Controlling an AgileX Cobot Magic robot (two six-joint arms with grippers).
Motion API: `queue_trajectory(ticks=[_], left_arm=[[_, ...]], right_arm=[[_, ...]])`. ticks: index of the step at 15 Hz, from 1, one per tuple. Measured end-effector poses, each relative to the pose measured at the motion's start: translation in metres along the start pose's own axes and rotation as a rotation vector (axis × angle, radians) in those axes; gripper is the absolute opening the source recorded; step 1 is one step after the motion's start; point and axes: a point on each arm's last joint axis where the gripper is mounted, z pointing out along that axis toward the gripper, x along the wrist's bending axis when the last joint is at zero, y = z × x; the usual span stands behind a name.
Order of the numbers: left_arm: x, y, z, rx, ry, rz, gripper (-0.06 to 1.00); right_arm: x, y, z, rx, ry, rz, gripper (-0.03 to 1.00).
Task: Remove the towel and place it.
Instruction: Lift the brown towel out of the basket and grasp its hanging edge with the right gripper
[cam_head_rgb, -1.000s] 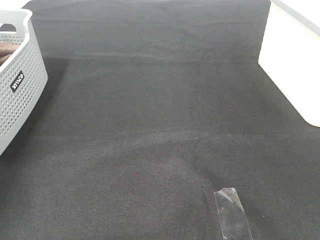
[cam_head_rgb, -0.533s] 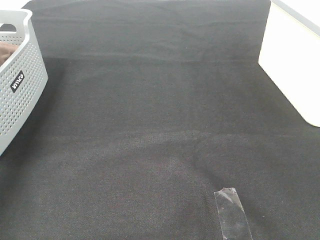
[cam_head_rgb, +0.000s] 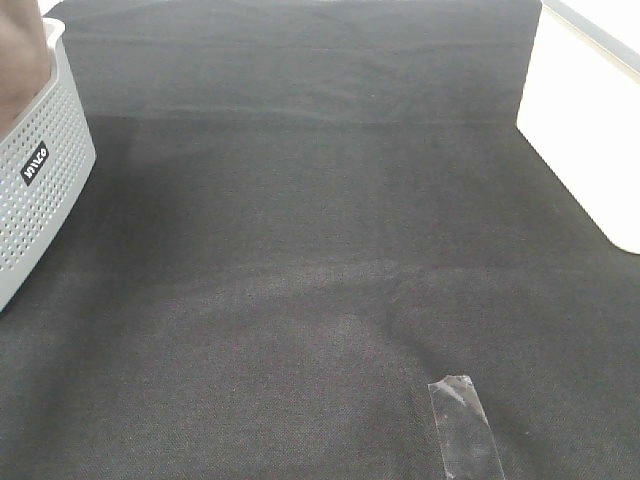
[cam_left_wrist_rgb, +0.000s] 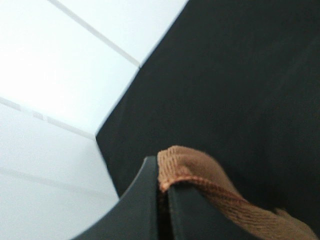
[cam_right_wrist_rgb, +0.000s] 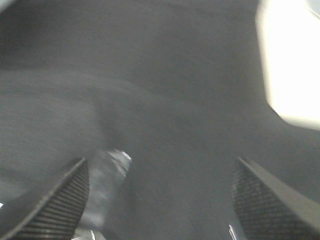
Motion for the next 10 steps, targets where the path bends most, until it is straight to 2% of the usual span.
queue_trajectory(ticks=[2,5,6,8,10], left_arm=[[-0.016,0.029,-0.019,-0.136,-0.014,0.037,0.00],[-0.058,0.067,-0.034,-0.280,-0.135,0.179,0.00],[-0.066,0.073,-0.037,-0.305,-0.156,0.221,0.00],[-0.092,0.092,-0.050,-0.401,-0.214,0.390,0.00],[-0.109,0.104,-0.061,-0.480,-0.233,0.543,0.00]], right_arm=[[0.004,0.021,0.012,-0.086,0.129,-0.058,0.72],[0.006,0.046,0.031,-0.173,0.291,-0.156,0.72],[0.006,0.055,0.040,-0.212,0.360,-0.172,0.72],[0.003,0.071,0.061,-0.279,0.465,-0.195,0.72],[-0.001,0.081,0.084,-0.324,0.553,-0.210,0.72]])
